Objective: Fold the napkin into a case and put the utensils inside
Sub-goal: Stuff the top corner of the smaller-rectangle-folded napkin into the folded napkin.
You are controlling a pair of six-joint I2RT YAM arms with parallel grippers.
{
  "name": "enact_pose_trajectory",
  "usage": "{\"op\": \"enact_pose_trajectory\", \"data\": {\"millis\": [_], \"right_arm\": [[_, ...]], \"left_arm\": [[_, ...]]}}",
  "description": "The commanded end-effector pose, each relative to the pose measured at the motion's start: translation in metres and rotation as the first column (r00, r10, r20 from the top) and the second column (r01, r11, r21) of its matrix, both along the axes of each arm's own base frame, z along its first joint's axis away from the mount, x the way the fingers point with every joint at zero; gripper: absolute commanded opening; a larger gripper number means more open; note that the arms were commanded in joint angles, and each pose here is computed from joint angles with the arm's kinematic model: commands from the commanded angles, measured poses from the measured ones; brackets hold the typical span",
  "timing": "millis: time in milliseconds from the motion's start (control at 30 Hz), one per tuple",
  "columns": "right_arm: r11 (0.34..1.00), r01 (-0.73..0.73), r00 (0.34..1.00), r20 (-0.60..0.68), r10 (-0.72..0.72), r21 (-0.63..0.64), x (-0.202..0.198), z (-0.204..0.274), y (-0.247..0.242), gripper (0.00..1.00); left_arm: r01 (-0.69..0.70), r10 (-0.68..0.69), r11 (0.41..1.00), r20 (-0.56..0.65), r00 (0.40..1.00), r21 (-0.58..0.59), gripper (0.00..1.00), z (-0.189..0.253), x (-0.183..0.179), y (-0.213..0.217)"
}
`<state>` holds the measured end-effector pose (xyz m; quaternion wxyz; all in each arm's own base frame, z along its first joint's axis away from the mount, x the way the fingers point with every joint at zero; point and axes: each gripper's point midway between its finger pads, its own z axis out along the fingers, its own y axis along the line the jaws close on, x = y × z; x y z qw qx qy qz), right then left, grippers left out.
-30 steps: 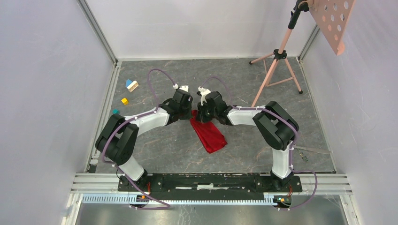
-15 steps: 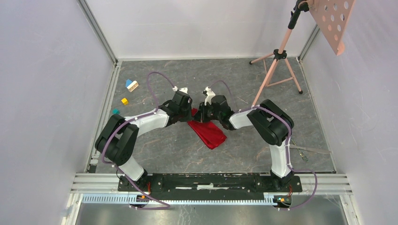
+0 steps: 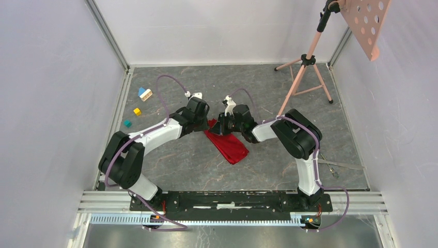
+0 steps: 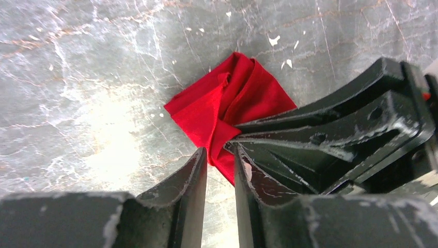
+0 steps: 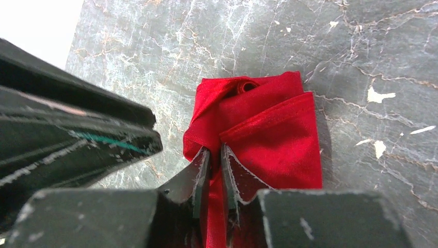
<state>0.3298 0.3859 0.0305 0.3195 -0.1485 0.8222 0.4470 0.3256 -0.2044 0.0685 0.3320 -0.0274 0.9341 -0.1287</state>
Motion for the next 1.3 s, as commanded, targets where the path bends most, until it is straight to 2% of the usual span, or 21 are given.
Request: {"op": "enact_pose_trajectory", "data": {"millis": [0, 300, 700, 933, 1267], "right_arm": [[1.000, -0.019, 0.999, 0.043, 0.019, -0.003, 0.001, 0.008, 0.002, 0.18], [1.000, -0.026, 0.998, 0.052, 0.026, -0.009, 0.002, 0.009, 0.003, 0.15], [0.999, -0.033, 0.998, 0.055, 0.033, -0.006, 0.003, 0.011, 0.005, 0.13], [0.999, -0.033, 0.998, 0.057, 0.034, -0.008, 0.005, 0.012, 0.006, 0.12], [0.999, -0.032, 0.997, 0.065, 0.034, -0.026, 0.006, 0.011, 0.007, 0.12]], "left_arm": [[-0.047, 0.047, 0.996, 0.003, 0.999, 0.074, 0.34, 0.010, 0.014, 0.009], [-0.044, 0.046, 0.993, -0.024, 0.999, 0.107, 0.27, -0.005, 0.025, 0.004], [-0.024, 0.031, 0.992, -0.062, 0.998, 0.120, 0.33, -0.019, 0.027, -0.002], [-0.013, 0.019, 0.994, -0.052, 0.998, 0.113, 0.39, -0.016, 0.024, -0.005], [-0.022, 0.037, 0.984, -0.081, 0.996, 0.175, 0.27, -0.025, 0.024, 0.003]]}}
